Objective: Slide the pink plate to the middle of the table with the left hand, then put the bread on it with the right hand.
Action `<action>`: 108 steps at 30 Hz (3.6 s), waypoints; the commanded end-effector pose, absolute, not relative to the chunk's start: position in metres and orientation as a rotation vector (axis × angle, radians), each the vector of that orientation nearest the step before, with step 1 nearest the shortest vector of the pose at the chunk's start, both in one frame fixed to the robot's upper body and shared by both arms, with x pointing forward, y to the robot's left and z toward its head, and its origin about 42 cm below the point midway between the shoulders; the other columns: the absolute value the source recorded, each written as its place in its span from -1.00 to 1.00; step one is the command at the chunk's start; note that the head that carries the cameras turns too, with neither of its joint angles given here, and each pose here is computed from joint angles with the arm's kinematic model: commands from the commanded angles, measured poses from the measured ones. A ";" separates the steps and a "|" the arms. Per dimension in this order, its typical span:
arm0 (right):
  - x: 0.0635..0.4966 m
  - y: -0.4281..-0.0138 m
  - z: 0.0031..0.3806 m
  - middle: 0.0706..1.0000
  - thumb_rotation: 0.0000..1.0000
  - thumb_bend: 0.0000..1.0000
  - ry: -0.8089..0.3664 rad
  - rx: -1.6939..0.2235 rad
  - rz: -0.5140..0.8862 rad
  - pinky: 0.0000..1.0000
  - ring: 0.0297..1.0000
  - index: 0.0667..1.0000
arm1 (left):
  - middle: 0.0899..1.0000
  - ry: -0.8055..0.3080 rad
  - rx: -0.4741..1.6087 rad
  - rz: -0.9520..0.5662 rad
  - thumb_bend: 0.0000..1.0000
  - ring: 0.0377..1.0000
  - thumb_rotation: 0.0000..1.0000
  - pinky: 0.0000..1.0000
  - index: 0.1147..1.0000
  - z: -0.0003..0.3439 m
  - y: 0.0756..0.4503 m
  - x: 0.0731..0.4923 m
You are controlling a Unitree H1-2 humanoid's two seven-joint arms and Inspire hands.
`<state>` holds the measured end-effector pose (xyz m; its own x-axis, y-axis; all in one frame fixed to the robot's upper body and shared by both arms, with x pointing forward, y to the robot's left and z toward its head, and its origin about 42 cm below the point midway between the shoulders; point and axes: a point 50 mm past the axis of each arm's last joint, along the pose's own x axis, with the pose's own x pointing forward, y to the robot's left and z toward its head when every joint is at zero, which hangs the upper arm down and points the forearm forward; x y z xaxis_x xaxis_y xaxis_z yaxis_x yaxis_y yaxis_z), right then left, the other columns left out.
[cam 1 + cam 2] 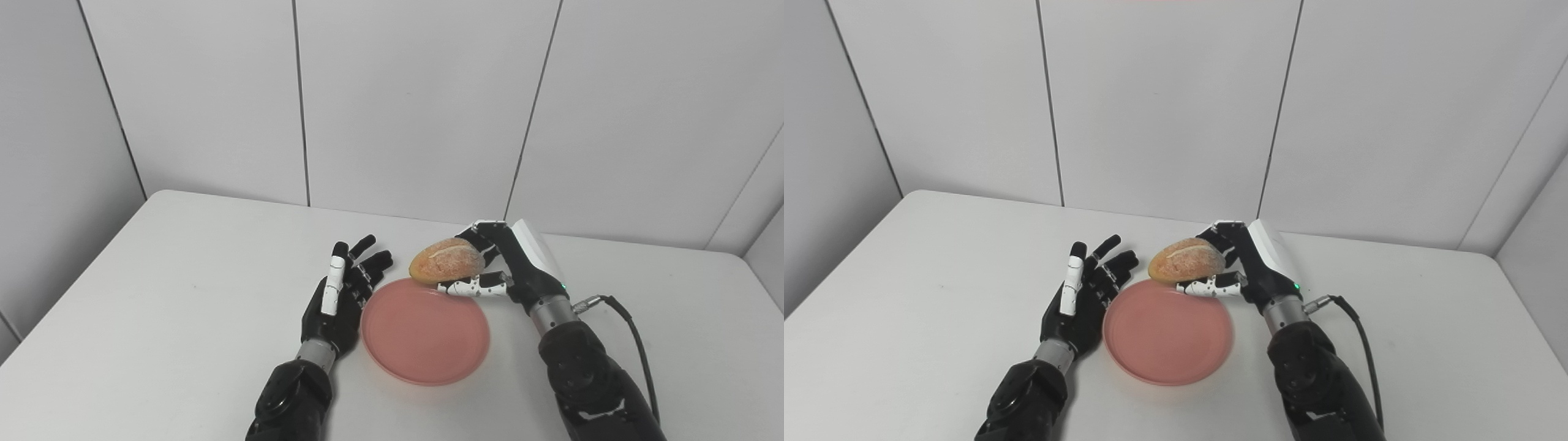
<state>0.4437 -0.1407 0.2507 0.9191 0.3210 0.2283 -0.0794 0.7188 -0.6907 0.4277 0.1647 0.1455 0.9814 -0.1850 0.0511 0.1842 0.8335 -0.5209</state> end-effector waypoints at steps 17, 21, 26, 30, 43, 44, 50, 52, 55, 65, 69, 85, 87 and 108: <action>0.451 -0.125 0.240 -0.06 -0.99 0.04 -0.348 -0.972 0.350 -0.14 0.00 -0.12 | 0.33 0.095 -0.514 -0.184 0.61 0.60 0.47 0.94 0.51 0.127 0.165 0.428; 0.454 -0.127 0.241 -0.08 -0.99 0.04 -0.359 -1.031 0.361 -0.05 0.04 -0.11 | 0.34 0.094 -0.513 -0.180 0.61 0.59 0.48 0.90 0.50 0.128 0.165 0.429; 0.458 -0.129 0.239 -0.08 -0.99 0.04 -0.357 -1.099 0.377 0.09 0.14 -0.11 | 0.30 0.097 -0.536 -0.188 0.64 0.57 0.44 0.98 0.47 0.126 0.159 0.429; 0.459 -0.131 0.238 -0.08 -0.99 0.04 -0.359 -1.134 0.387 0.13 0.19 -0.11 | 0.30 0.096 -0.534 -0.194 0.65 0.58 0.43 0.96 0.49 0.127 0.156 0.429; 0.460 -0.128 0.245 0.00 -0.98 0.03 -0.378 -1.137 0.391 0.01 0.04 -0.12 | 0.32 0.098 -0.545 -0.188 0.65 0.57 0.43 0.97 0.48 0.125 0.157 0.427; 0.460 -0.128 0.246 0.00 -0.98 0.04 -0.377 -1.137 0.391 -0.01 0.03 -0.12 | 0.32 0.097 -0.544 -0.189 0.64 0.58 0.44 0.97 0.47 0.125 0.157 0.427; 0.458 -0.127 0.250 0.13 -0.05 0.79 -0.397 -1.117 0.396 -0.11 -0.02 0.20 | 0.33 0.100 -0.538 -0.191 0.65 0.55 0.44 0.80 0.48 0.126 0.159 0.428; 0.457 -0.127 0.253 0.19 0.02 0.90 -0.396 -1.105 0.399 -0.04 0.06 0.25 | 0.32 0.102 -0.539 -0.188 0.65 0.54 0.44 0.75 0.46 0.126 0.159 0.428; 0.456 -0.128 0.257 0.22 0.07 0.98 -0.410 -1.088 0.401 0.00 0.09 0.31 | 0.31 0.103 -0.545 -0.187 0.66 0.53 0.43 0.75 0.45 0.126 0.160 0.429; 0.453 -0.128 0.272 0.31 0.16 1.00 -0.457 -1.046 0.379 0.08 0.18 0.38 | 0.52 0.094 -0.526 -0.189 0.67 0.63 0.46 0.80 0.46 0.130 0.159 0.429; 0.452 -0.133 0.284 0.29 0.20 1.00 -0.483 -1.003 0.346 0.06 0.17 0.37 | 0.51 0.090 -0.529 -0.186 0.67 0.62 0.45 0.86 0.47 0.131 0.160 0.430; 0.449 -0.158 0.288 0.50 0.59 0.95 -0.460 -0.764 0.200 0.27 0.44 0.43 | 0.51 0.047 -0.537 -0.157 0.68 0.67 0.41 0.81 0.43 0.142 0.167 0.436; 0.446 -0.160 0.280 0.58 0.73 0.87 -0.440 -0.642 0.166 0.47 0.59 0.45 | 0.64 0.012 -0.511 -0.151 0.70 0.73 0.39 0.79 0.50 0.148 0.168 0.438; 0.436 -0.159 0.200 0.79 1.00 0.80 -0.228 0.293 -0.094 0.69 0.74 0.77 | 1.00 -0.159 -0.256 -0.064 0.65 1.00 0.53 1.00 1.00 0.179 0.144 0.452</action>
